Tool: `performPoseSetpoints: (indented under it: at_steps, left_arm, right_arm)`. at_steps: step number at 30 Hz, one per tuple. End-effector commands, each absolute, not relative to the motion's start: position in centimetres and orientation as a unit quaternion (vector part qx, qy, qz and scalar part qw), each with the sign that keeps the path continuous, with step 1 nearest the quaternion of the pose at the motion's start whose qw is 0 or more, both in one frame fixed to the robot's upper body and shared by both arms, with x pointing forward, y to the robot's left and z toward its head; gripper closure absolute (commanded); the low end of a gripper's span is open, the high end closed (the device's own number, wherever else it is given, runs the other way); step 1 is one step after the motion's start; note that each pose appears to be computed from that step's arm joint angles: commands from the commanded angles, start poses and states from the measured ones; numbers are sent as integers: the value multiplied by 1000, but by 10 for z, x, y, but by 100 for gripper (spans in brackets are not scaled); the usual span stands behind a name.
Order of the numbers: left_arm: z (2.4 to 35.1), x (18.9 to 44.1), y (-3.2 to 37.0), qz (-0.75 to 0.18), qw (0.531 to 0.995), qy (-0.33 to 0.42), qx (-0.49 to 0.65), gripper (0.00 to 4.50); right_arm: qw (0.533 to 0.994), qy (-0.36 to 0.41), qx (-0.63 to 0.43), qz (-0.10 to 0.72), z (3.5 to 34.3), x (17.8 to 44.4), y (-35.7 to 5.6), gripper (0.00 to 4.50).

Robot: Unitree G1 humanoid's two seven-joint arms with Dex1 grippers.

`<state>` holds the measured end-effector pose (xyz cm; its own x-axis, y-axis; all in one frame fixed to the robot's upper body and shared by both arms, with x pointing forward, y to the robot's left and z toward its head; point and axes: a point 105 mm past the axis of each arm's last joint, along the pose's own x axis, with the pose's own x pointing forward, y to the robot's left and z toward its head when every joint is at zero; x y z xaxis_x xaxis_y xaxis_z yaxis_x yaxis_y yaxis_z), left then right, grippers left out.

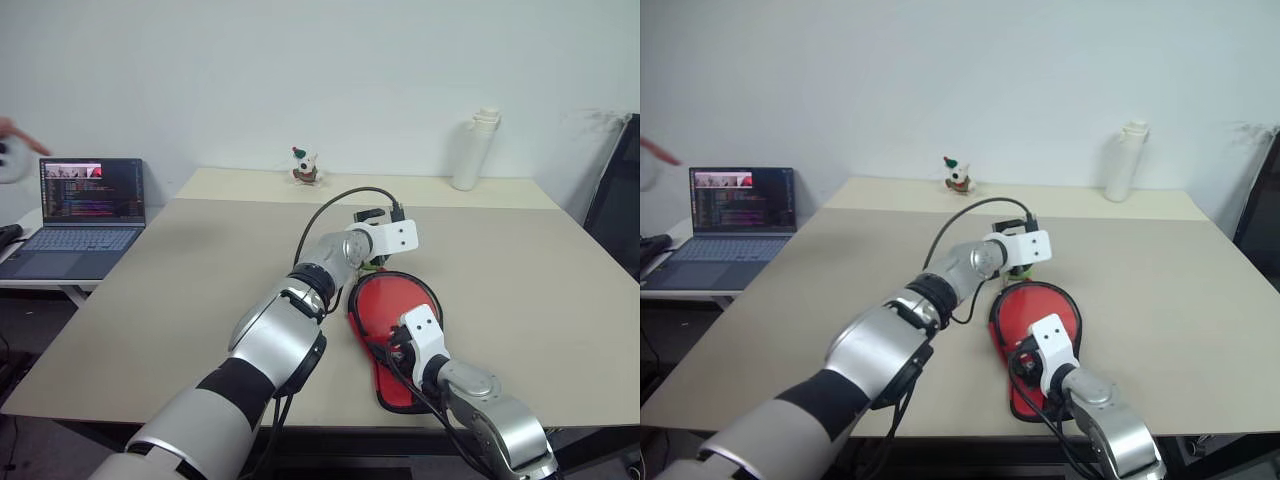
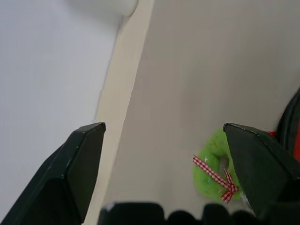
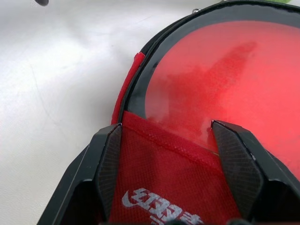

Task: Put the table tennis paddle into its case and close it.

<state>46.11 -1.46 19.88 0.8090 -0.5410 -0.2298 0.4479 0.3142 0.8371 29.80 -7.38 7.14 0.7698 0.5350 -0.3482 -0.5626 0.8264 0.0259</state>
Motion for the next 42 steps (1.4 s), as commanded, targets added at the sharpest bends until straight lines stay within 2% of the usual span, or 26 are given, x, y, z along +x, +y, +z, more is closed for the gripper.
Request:
performPoseSetpoints:
  at_steps: [1, 3, 10, 13, 15, 18, 22, 26, 30, 37, 42]
  left_arm:
    - [243, 462, -4, -326, 854, -88, 397, 2]
    - [247, 463, 11, -342, 870, -86, 344, 2]
    - [253, 457, 80, -402, 900, -85, 145, 2]
    - [244, 443, 107, -444, 886, -86, 102, 0]
    - [236, 435, 116, -458, 880, -82, 91, 0]
    - [224, 415, 126, -473, 875, -72, 69, 0]
    - [208, 377, 128, -493, 868, -45, 39, 0]
    - [200, 364, 133, -474, 880, -27, 35, 0]
    - [202, 363, 132, -462, 886, -25, 32, 0]
    - [204, 364, 131, -458, 888, -29, 37, 0]
    - [202, 364, 127, -460, 887, -29, 39, 0]
  right_arm:
    - [922, 192, 24, 336, 70, 283, -67, 123]
    - [920, 150, 53, 359, 93, 280, -62, 123]
    - [924, 82, 76, 367, 136, 287, -73, 123]
    - [926, 52, 92, 363, 156, 294, -83, 67]
    - [927, 42, 98, 359, 162, 298, -92, 2]
    - [938, 32, 96, 331, 168, 305, -113, 2]
    - [966, 37, 76, 245, 159, 324, -159, 2]
    - [980, 57, 55, 182, 138, 340, -193, 2]
    - [984, 75, 44, 155, 118, 356, -207, 2]
    - [974, 104, 87, 182, 89, 380, -182, 2]
    - [968, 108, 89, 210, 85, 381, -168, 2]
